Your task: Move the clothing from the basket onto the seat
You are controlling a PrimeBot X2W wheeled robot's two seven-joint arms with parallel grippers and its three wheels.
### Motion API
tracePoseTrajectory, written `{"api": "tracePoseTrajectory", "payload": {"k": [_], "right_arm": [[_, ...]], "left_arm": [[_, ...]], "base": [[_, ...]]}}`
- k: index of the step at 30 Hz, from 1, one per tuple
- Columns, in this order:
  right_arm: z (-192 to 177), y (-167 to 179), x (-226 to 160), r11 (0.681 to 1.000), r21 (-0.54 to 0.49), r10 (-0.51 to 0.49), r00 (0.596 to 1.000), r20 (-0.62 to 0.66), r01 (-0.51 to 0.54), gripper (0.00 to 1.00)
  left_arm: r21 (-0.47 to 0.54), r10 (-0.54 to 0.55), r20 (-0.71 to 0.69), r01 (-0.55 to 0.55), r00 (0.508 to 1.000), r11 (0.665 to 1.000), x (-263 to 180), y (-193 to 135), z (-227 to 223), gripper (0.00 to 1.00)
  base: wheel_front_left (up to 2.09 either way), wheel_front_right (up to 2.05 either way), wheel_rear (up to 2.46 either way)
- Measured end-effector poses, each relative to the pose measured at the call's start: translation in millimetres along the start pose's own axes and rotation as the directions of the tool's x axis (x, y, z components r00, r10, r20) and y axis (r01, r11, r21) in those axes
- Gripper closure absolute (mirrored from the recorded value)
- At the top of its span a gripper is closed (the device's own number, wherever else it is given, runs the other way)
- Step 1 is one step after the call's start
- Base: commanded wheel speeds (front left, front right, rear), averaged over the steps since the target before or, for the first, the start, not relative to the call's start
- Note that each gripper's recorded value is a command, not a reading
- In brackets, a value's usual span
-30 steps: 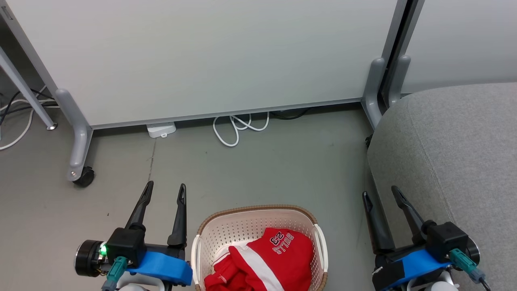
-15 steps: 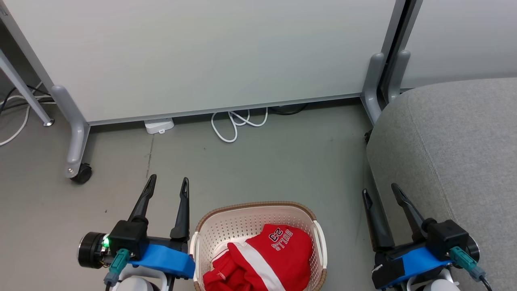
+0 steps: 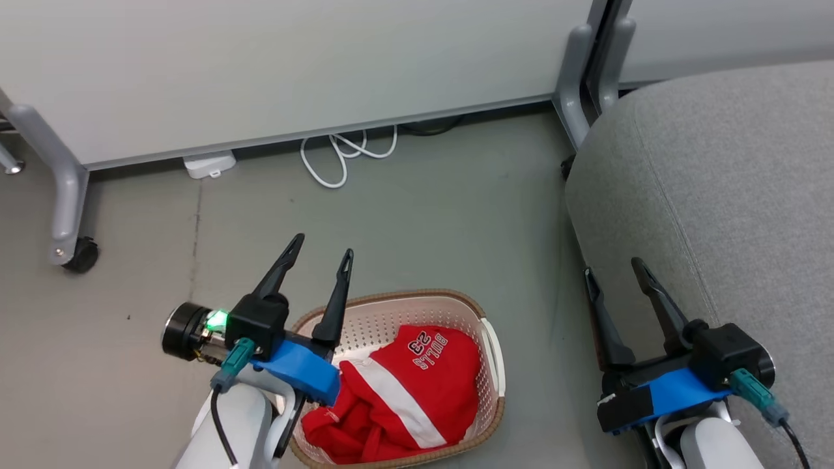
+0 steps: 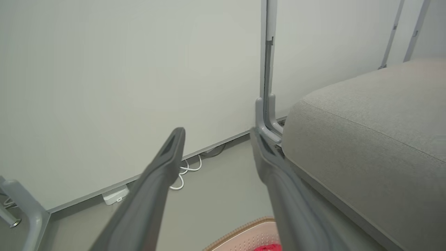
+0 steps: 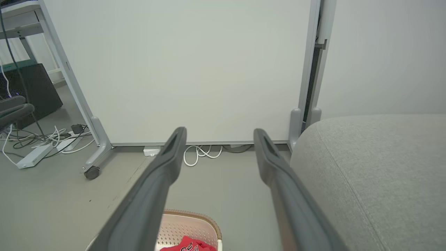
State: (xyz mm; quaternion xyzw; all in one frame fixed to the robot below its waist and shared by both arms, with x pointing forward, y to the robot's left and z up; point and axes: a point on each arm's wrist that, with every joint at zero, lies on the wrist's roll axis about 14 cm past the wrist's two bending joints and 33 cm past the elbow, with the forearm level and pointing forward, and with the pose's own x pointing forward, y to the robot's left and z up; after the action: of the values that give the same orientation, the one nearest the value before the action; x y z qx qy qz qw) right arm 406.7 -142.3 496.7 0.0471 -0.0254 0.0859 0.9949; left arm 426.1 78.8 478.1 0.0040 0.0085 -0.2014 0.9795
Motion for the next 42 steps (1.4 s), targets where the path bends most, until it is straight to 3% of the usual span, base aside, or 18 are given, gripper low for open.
{"api": "tracePoseTrajectory", "payload": {"k": [10,20,31,38,42], "right_arm": [[-15,-28,14,0.998,-0.005,-0.066,0.997,-0.031,0.066,0.00],[-37,-51,31,0.994,-0.017,-0.112,0.991,-0.069,0.111,0.00],[-75,-72,47,0.989,-0.037,-0.144,0.980,-0.140,0.140,0.00],[-98,-83,50,0.986,-0.052,-0.163,0.970,-0.182,0.157,0.00],[-108,-87,53,0.986,-0.058,-0.168,0.966,-0.199,0.159,0.00]], "left_arm": [[0.016,-0.217,-0.134,0.221,0.967,0.975,48,-37,-49,0.00],[0.000,-0.382,-0.306,0.402,0.872,0.916,71,-67,-123,0.00],[-0.030,-0.523,-0.502,0.590,0.689,0.807,70,-94,-215,0.00],[-0.070,-0.550,-0.661,0.688,0.511,0.722,46,-102,-275,0.00],[-0.095,-0.547,-0.716,0.716,0.434,0.692,37,-104,-299,0.00]], "base": [[0.00,0.00,0.00],[0.00,0.00,0.00],[0.00,0.00,0.00],[0.00,0.00,0.00],[0.00,0.00,0.00]]}}
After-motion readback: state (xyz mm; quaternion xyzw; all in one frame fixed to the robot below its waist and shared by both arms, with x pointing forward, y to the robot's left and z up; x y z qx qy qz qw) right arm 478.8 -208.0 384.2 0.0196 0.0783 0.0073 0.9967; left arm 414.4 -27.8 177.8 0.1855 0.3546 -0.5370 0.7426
